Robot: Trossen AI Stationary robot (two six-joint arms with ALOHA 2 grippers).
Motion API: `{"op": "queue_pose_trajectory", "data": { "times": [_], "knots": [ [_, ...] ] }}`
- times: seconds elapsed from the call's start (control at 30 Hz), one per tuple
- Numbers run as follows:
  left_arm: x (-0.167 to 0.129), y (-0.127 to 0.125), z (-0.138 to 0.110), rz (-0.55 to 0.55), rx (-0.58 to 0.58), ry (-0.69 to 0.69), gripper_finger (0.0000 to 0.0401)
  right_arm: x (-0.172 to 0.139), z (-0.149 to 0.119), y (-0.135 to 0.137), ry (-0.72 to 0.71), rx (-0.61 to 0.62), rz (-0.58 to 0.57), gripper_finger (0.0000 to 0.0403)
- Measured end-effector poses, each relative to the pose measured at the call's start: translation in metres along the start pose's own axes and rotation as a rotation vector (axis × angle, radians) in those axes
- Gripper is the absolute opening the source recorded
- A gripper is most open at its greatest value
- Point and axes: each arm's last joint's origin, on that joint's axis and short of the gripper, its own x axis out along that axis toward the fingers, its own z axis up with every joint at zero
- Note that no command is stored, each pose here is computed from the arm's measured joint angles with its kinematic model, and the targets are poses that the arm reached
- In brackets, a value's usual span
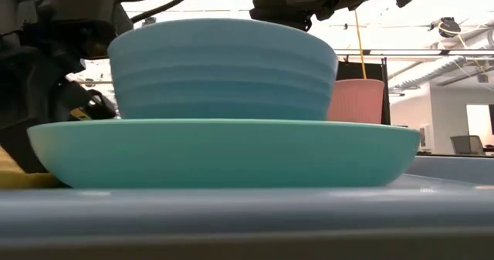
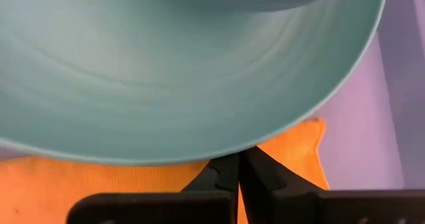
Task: Set up tray
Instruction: Put the napkin on the serving tray to the left of the plate
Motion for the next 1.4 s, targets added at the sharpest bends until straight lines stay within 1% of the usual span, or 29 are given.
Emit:
{"op": "queue_pose_trajectory", "data": {
  "times": [0.17, 0.3, 0.4, 0.53, 0.63, 0.83, 0.9, 1.0, 1.1, 1.3, 1.4],
  "knots": [
    [-0.001, 0.003, 0.001, -0.012, -0.022, 0.019, 0.0007, 0.000, 0.000, 0.000, 0.000, 0.000, 0.000, 0.0123],
    [-0.010, 0.001, 0.001, -0.032, -0.049, 0.040, 0.0005, 0.000, 0.000, 0.000, 0.000, 0.000, 0.000, 0.0123],
    [-0.017, 0.004, -0.004, 0.016, -0.080, 0.081, 0.0016, 0.000, 0.000, 0.000, 0.001, 0.001, 0.000, 0.0123],
    [-0.021, 0.012, -0.008, 0.125, -0.101, 0.102, 0.0024, 0.000, 0.000, 0.000, 0.002, 0.008, 0.000, 0.0123],
    [-0.021, 0.012, -0.008, 0.144, -0.095, 0.094, 0.0025, 0.000, 0.000, 0.000, 0.001, 0.008, 0.000, 0.0123],
    [-0.021, 0.012, -0.009, 0.138, -0.091, 0.098, 0.0025, 0.000, 0.000, 0.000, 0.002, 0.008, 0.000, 0.0123],
    [-0.021, 0.012, -0.009, 0.136, -0.091, 0.100, 0.0019, 0.000, 0.000, 0.000, 0.000, 0.008, 0.000, 0.0123],
    [-0.015, 0.014, -0.010, 0.120, -0.096, 0.130, 0.0005, 0.000, 0.000, 0.000, 0.000, 0.008, 0.000, 0.0123],
    [-0.008, 0.014, -0.010, 0.122, -0.099, 0.135, 0.0010, 0.000, 0.000, 0.000, -0.001, 0.008, 0.000, 0.0123],
    [0.002, 0.013, -0.006, 0.070, -0.055, 0.105, 0.0004, 0.000, 0.000, 0.000, 0.000, 0.008, 0.000, 0.0123],
    [0.003, 0.012, -0.005, 0.045, -0.036, 0.100, 0.0010, 0.000, 0.000, 0.000, 0.000, 0.008, 0.000, 0.0123]
  ]
}}
